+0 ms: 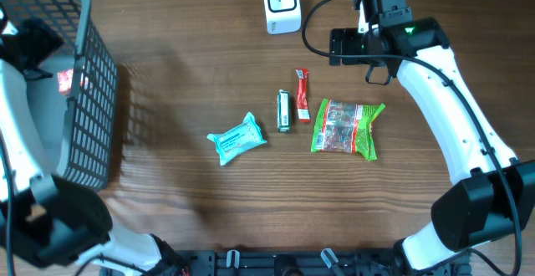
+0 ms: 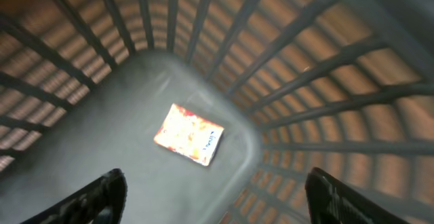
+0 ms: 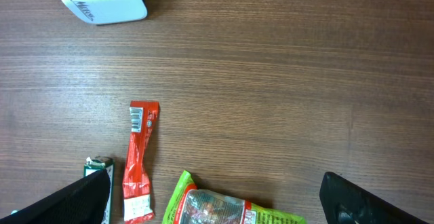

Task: Scan the item barcode
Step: 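Grasp the red snack bag with the left gripper and lift it out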

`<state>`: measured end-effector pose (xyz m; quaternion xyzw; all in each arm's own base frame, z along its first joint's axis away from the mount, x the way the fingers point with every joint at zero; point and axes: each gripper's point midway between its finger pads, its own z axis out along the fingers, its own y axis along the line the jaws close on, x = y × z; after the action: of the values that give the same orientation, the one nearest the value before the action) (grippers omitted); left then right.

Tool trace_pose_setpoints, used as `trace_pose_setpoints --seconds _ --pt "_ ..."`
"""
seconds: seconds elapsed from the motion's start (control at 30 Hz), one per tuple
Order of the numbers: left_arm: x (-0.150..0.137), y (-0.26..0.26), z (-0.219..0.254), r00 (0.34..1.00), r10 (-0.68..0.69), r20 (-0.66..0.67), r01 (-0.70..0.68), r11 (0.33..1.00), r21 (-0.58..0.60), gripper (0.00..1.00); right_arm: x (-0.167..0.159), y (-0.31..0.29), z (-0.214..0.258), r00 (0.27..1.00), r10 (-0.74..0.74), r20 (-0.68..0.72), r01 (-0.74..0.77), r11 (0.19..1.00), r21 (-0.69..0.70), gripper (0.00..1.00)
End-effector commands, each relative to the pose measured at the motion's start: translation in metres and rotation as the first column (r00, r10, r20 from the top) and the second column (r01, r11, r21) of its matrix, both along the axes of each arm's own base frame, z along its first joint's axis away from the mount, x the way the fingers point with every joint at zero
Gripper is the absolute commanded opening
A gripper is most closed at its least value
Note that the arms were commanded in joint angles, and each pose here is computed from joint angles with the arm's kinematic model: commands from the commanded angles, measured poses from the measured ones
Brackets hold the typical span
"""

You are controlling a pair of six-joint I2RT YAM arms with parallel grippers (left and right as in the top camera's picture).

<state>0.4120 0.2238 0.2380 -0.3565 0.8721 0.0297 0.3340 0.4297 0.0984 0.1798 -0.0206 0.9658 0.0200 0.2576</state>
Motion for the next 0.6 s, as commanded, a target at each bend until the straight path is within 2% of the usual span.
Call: trace_pose_setpoints --seconds 0.0,0.3,0.57 --pt "-0.002 0.0 0.004 1.0 0.007 0.003 -0.007 1.0 0.009 1.0 0.0 0.003 -0.006 1.0 0.013 -0.015 -0.013 1.0 0.007 1.0" --pt "0.01 0.009 -0.108 0.976 0.003 -0.218 -0.025 0.995 -0.095 1.0 0.0 0.003 -0.006 1.0 0.013 -0.015 -0.013 1.0 0.008 1.0" --pt "0.016 0.014 -0.178 0.949 -0.012 -0.316 -0.035 0.989 -0.14 1.0 0.0 0.003 -0.006 1.0 0.013 -0.015 -0.013 1.0 0.007 1.0"
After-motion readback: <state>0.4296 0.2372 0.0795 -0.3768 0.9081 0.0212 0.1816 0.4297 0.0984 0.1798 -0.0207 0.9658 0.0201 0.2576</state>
